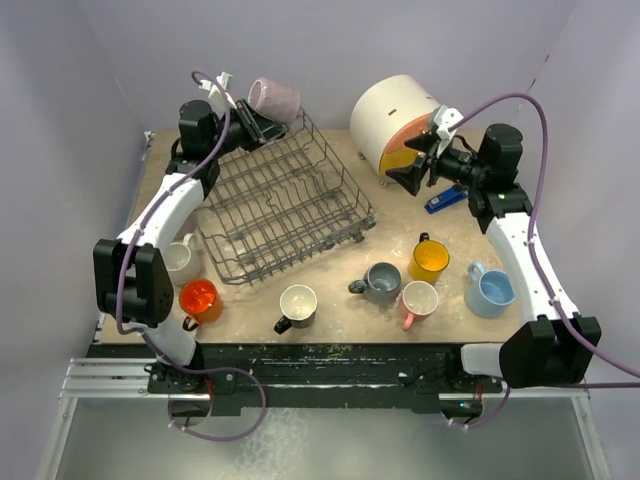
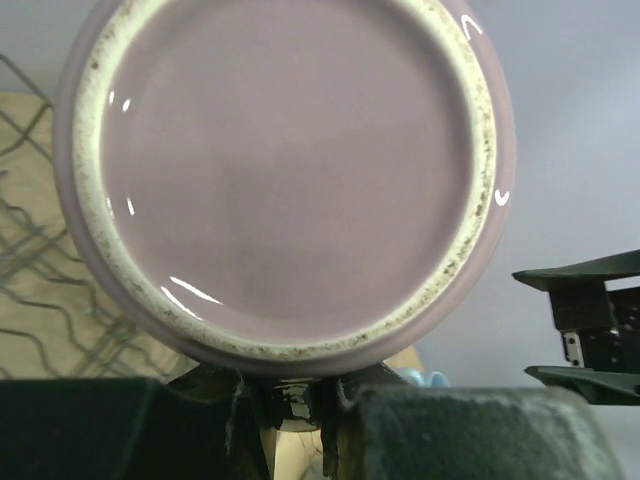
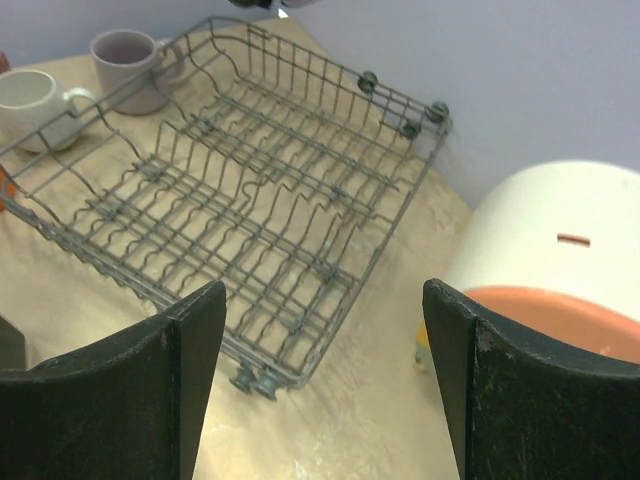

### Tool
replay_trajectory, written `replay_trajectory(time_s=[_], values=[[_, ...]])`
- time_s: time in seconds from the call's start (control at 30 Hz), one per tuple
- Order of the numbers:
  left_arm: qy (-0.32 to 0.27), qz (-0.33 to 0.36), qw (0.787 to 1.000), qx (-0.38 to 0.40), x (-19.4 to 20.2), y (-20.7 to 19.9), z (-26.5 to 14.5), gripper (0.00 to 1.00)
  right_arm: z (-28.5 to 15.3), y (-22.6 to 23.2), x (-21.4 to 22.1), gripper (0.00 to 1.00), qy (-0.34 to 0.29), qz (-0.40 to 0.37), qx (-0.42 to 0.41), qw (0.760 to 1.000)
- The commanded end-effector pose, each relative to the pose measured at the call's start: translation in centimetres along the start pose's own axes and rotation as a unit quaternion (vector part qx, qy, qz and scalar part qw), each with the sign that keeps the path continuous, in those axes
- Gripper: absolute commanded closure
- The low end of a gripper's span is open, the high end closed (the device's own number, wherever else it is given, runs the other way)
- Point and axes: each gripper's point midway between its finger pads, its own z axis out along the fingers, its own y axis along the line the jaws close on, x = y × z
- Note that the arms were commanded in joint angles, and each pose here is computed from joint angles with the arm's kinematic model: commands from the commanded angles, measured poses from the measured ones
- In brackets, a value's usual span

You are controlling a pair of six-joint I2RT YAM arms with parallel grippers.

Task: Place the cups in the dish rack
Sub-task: Turn the cup upside down in the dish rack.

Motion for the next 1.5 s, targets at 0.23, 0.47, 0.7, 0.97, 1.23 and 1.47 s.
replay_trajectory(time_s=[0.23,0.47,0.7,0.97,1.23,1.47], values=[[-0.008,0.152,0.979,-0.136,-2.6,5.4,0.7,1.0,-2.1,-2.4,4.1,0.18,0.059,0.037,0.06,0.996],[0.021,0.241,0.948,-0.207,-1.8,10.6,4.8,1.0,-1.9,-2.5,5.2,0.18,0.072,0.045,0.057,0.995],[0.023,0.288,0.911,-0.294,-2.1,17.0,8.0,1.0,-2.1,-2.5,6.0,0.18,0.08,0.046,0.064,0.994],[0.004,0.309,0.895,-0.321,-2.2,20.0,11.6,1.0,-2.0,-3.3,6.1,0.17,0.076,0.038,0.081,0.993],[0.0,0.296,0.902,-0.314,-0.8,21.5,13.6,1.0,-1.9,-3.5,6.7,0.17,0.085,0.046,0.082,0.992],[0.003,0.289,0.896,-0.338,0.1,23.5,13.7,1.0,-1.7,-3.6,6.8,0.17,0.083,0.044,0.083,0.992]])
